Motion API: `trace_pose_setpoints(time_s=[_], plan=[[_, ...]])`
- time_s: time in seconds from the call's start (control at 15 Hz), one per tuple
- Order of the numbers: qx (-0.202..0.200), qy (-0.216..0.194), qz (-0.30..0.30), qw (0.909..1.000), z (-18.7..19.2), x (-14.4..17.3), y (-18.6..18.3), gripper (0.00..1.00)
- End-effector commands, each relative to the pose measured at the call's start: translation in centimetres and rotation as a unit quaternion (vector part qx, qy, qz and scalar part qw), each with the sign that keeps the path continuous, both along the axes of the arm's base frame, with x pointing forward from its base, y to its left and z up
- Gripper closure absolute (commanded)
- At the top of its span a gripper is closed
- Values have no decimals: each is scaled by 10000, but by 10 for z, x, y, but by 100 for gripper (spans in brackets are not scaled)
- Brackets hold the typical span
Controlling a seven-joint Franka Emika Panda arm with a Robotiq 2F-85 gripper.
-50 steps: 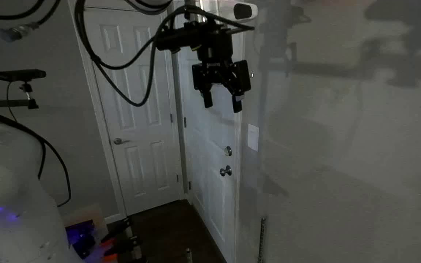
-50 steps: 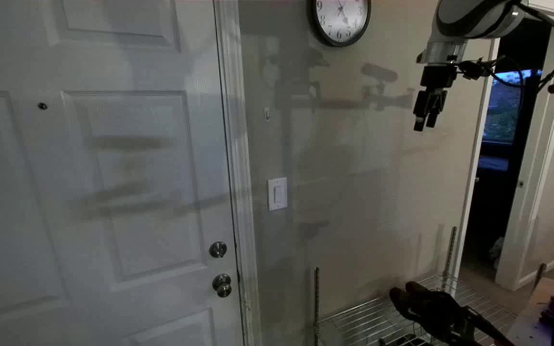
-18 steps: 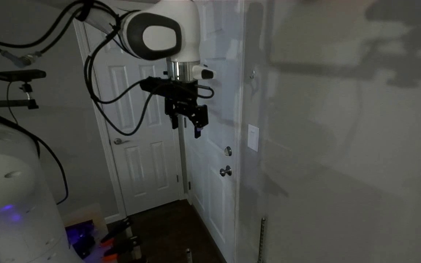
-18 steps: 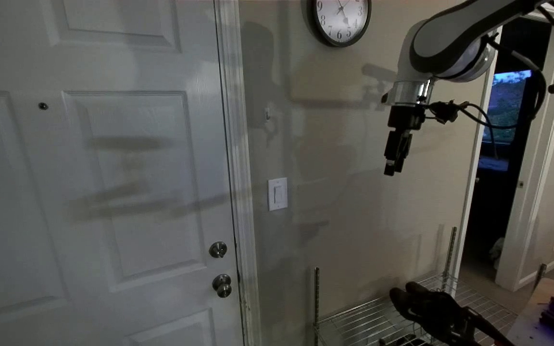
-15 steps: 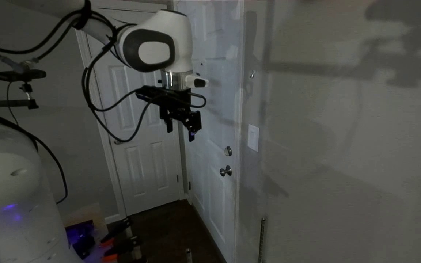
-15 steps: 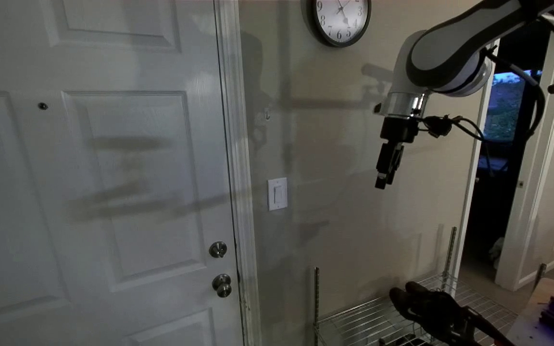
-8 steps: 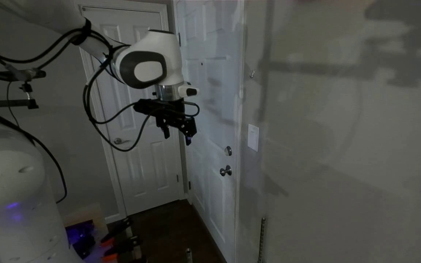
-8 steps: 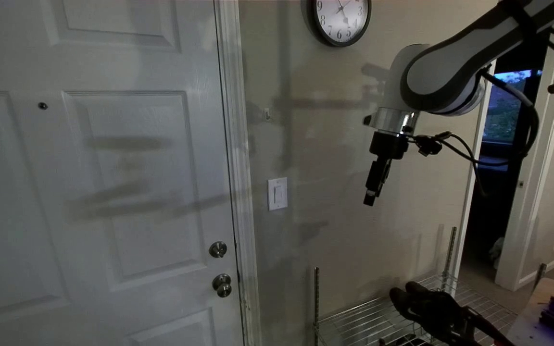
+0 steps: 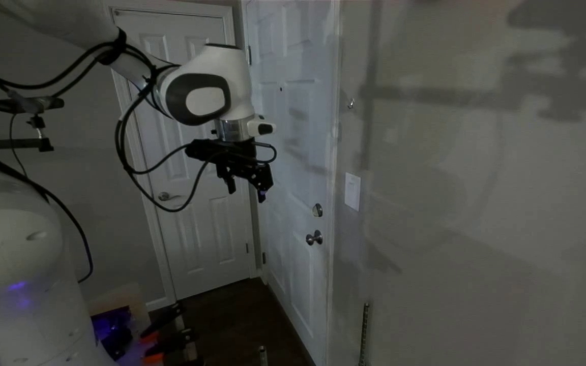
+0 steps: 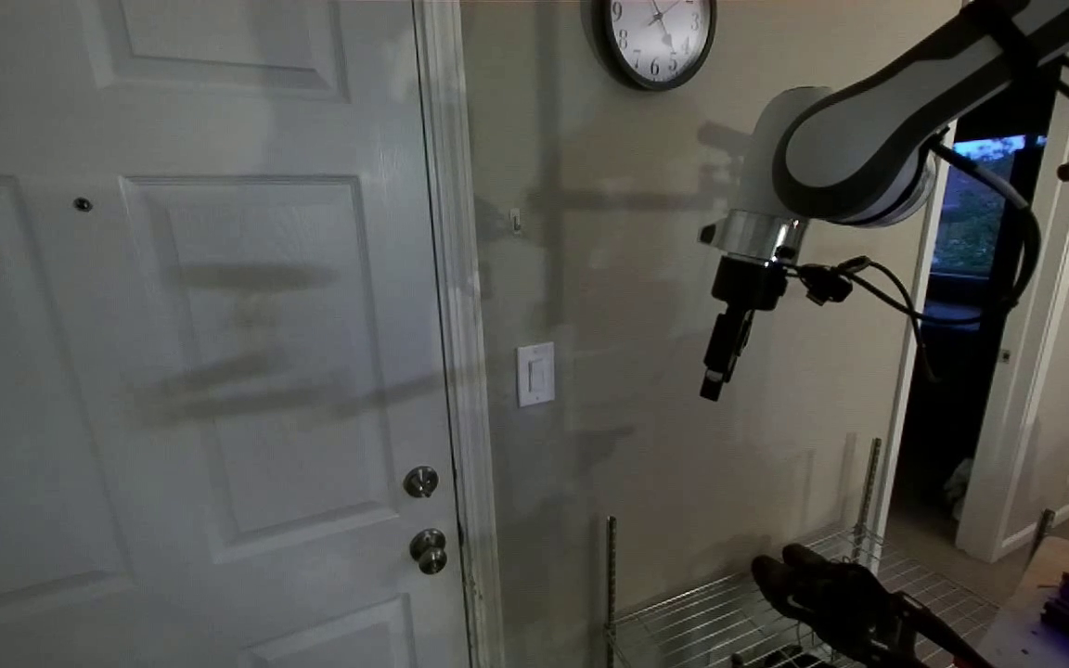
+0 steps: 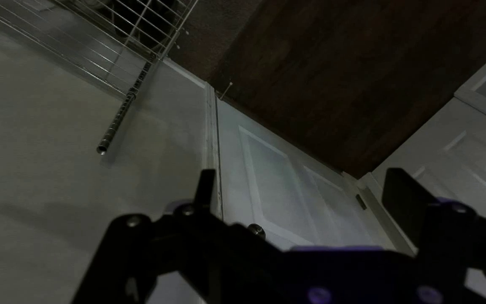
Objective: Turn on the light
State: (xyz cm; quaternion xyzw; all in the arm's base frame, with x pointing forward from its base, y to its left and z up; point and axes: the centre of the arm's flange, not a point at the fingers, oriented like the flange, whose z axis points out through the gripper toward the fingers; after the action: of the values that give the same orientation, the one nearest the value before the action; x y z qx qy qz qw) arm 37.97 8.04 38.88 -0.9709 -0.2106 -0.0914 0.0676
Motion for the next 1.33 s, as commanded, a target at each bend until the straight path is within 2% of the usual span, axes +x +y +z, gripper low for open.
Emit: trace_pose_setpoints(time_s=[0.0, 0.33, 0.6, 0.87, 1.27], plan=[[-44, -239, -4, 9997, -37, 2, 35, 0], [117, -633, -60, 9979, -78, 19, 86, 0], [166, -969, -363, 9945, -100, 45, 106, 0], [225, -1219, -863, 9885, -113, 87, 110, 0], [128, -1442, -1484, 9783, -126, 149, 92, 0]])
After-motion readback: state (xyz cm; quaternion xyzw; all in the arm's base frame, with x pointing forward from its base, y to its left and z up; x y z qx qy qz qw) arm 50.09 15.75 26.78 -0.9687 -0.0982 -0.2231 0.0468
